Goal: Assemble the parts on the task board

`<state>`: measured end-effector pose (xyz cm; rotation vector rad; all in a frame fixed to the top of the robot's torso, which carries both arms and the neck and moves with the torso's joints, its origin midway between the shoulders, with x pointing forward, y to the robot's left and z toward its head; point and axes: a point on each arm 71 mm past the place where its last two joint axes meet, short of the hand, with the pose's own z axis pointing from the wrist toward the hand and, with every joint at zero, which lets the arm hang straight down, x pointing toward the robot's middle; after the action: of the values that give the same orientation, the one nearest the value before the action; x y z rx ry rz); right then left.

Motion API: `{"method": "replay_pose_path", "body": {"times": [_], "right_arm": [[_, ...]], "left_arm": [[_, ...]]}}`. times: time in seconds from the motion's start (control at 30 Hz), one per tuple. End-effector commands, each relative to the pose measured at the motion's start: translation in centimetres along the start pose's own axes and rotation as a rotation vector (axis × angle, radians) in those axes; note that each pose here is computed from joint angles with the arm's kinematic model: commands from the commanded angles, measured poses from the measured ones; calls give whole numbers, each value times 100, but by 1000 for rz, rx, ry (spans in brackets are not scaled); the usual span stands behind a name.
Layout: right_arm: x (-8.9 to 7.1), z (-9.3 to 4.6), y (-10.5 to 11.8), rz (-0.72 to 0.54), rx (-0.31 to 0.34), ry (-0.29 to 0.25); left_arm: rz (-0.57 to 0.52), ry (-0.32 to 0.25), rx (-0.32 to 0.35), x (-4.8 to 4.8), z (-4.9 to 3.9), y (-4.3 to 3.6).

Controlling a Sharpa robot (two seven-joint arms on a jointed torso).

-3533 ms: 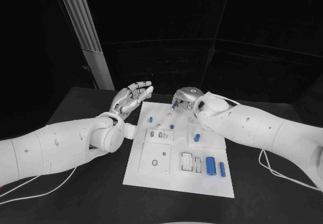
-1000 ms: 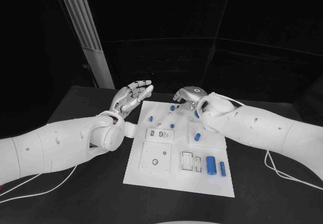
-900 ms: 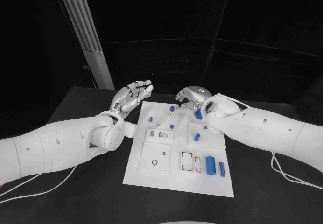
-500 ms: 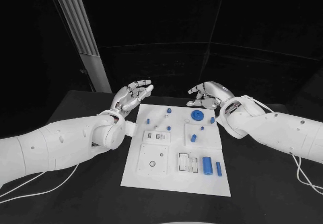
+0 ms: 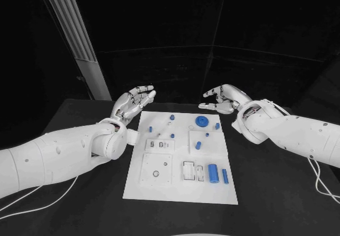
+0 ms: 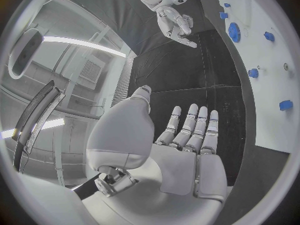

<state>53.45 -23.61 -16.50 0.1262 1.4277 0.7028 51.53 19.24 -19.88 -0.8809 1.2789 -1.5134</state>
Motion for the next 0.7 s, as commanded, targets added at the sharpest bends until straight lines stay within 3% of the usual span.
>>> {"method": "replay_pose_path", "body": {"times": [0.03,0.4,0.7], "right_arm": [[7,19,-37,11,21,23],[57,107,-157,-103,91,51],[189,154,-249,-147,161,121]], "left_arm": [[-7,15,307,14,-31,-219],[-9,16,304,9,-38,-218],[-10,16,302,1,-42,-217]]}}
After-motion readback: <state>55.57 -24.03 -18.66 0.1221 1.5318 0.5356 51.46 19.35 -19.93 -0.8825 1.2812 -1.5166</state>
